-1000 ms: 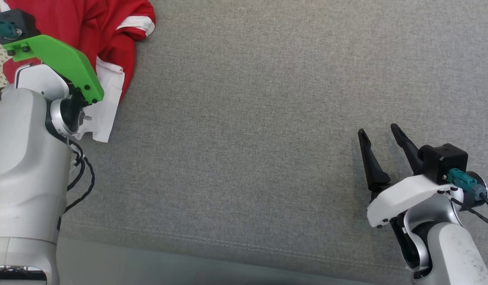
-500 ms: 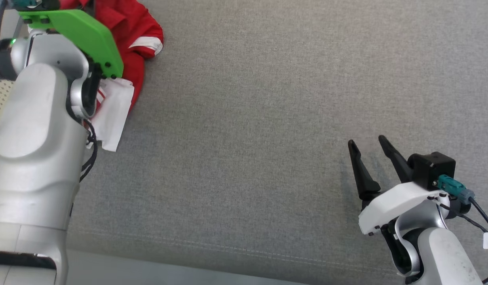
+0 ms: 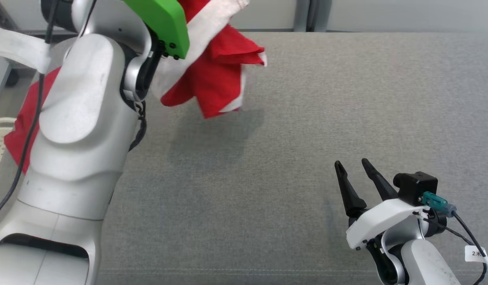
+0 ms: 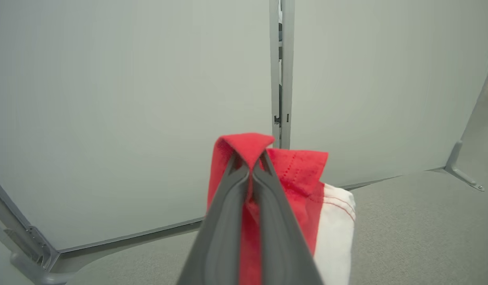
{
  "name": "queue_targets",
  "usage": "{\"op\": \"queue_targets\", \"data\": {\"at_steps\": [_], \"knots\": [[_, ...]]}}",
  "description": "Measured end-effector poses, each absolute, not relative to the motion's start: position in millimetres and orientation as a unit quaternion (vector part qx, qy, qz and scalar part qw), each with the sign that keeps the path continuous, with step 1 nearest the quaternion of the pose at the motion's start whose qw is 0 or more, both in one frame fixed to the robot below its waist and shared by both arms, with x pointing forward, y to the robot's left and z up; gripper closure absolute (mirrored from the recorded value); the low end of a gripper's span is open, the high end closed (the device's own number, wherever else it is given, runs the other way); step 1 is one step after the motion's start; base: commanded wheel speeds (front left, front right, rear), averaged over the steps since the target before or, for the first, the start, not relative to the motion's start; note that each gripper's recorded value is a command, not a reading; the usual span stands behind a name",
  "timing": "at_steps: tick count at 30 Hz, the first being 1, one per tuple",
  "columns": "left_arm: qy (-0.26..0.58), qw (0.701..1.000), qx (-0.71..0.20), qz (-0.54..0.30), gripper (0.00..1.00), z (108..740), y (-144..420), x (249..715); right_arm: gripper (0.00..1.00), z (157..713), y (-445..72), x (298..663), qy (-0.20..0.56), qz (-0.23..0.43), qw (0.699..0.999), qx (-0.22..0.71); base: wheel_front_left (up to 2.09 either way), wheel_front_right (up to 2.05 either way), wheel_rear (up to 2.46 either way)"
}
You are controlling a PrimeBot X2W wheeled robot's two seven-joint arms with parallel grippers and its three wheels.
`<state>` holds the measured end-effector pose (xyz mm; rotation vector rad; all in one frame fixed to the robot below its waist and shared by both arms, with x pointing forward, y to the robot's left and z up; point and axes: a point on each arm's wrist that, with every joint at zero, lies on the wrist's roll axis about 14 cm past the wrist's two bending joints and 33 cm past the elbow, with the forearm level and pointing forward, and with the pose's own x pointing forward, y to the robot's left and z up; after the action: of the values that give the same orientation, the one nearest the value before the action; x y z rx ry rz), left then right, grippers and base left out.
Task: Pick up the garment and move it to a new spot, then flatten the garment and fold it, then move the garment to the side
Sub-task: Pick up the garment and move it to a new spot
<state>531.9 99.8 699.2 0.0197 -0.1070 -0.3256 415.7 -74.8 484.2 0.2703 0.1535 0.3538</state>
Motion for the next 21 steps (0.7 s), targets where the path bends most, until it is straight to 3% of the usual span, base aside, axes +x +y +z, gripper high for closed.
{"op": "queue_targets", "data": {"at_steps": [13,21], "knots": [[-0.098,0.928,-0.034,-0.358,1.0,744,-47,478,0.0,510,-136,393,0.026,0.093,0.985,0.142,0.0,0.0,0.0],[-0.074,0.9,-0.062,-0.424,1.0,726,-98,460,0.0,512,-165,384,0.014,0.052,0.988,0.147,0.0,0.0,0.0]]}}
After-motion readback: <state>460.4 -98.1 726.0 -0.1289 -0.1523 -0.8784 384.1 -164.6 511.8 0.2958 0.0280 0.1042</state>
